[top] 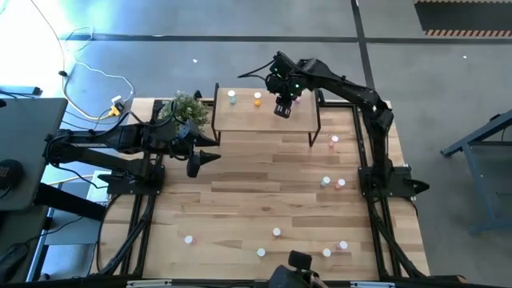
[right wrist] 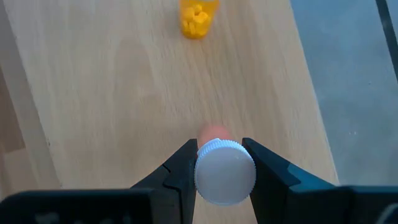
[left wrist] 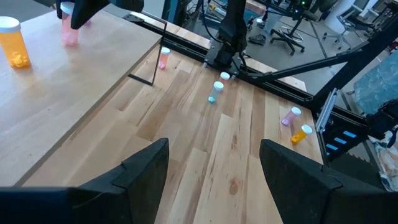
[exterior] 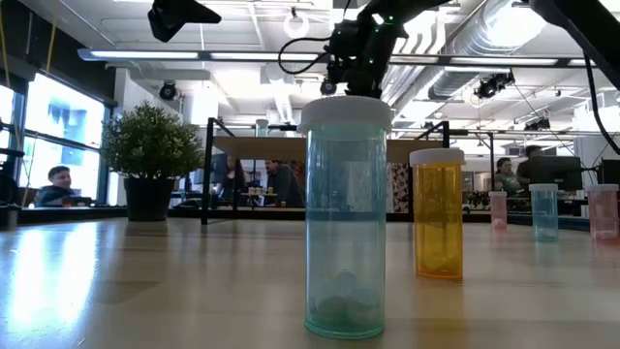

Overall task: Pick and place medicine bottles onto shelf by color
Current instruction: Put the middle pink pill bottle on the shelf

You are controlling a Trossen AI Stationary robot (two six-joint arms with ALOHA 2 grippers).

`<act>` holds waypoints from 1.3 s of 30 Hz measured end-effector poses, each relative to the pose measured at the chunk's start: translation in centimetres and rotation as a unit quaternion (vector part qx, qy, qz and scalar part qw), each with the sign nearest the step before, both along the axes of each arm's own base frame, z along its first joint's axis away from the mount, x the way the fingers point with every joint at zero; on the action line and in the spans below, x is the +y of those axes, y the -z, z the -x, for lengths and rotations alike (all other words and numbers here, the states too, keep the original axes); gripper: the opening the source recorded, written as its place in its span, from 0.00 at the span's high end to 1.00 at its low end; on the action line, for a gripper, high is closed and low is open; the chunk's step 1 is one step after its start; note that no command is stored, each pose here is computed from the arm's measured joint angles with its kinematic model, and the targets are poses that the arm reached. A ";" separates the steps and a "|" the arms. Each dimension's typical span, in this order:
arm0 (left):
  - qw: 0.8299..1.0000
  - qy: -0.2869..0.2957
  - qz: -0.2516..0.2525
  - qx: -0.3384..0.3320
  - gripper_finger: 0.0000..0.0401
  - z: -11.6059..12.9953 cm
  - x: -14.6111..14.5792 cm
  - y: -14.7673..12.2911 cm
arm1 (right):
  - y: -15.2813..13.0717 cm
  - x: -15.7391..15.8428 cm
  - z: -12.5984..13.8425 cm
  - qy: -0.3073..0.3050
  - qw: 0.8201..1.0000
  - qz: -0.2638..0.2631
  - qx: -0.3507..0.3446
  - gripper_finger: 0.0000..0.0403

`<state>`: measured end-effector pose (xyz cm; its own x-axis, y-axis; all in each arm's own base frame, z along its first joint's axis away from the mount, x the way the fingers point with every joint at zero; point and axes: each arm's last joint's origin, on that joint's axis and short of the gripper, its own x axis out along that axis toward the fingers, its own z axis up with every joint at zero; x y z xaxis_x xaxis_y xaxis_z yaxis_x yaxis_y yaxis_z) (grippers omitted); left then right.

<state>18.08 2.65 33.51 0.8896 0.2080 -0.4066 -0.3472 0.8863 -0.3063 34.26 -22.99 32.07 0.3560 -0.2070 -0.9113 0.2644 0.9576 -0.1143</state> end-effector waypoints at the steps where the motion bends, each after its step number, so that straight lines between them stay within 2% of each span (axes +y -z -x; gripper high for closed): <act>1: 1.000 0.000 0.000 0.000 0.39 0.0 0.0 0.0 | 0.0 0.0 0.0 0.000 1.000 0.001 -0.001 0.74; 39: 1.000 -0.002 0.000 0.000 0.39 0.0 0.0 0.0 | 0.1 -0.1 0.2 0.010 1.000 0.013 0.016 0.70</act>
<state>18.07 2.66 33.51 0.8890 0.2110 -0.4065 -0.3499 0.8856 -0.3055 34.07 -23.13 32.00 0.3232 -0.2376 -0.9160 0.2787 0.9489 -0.1478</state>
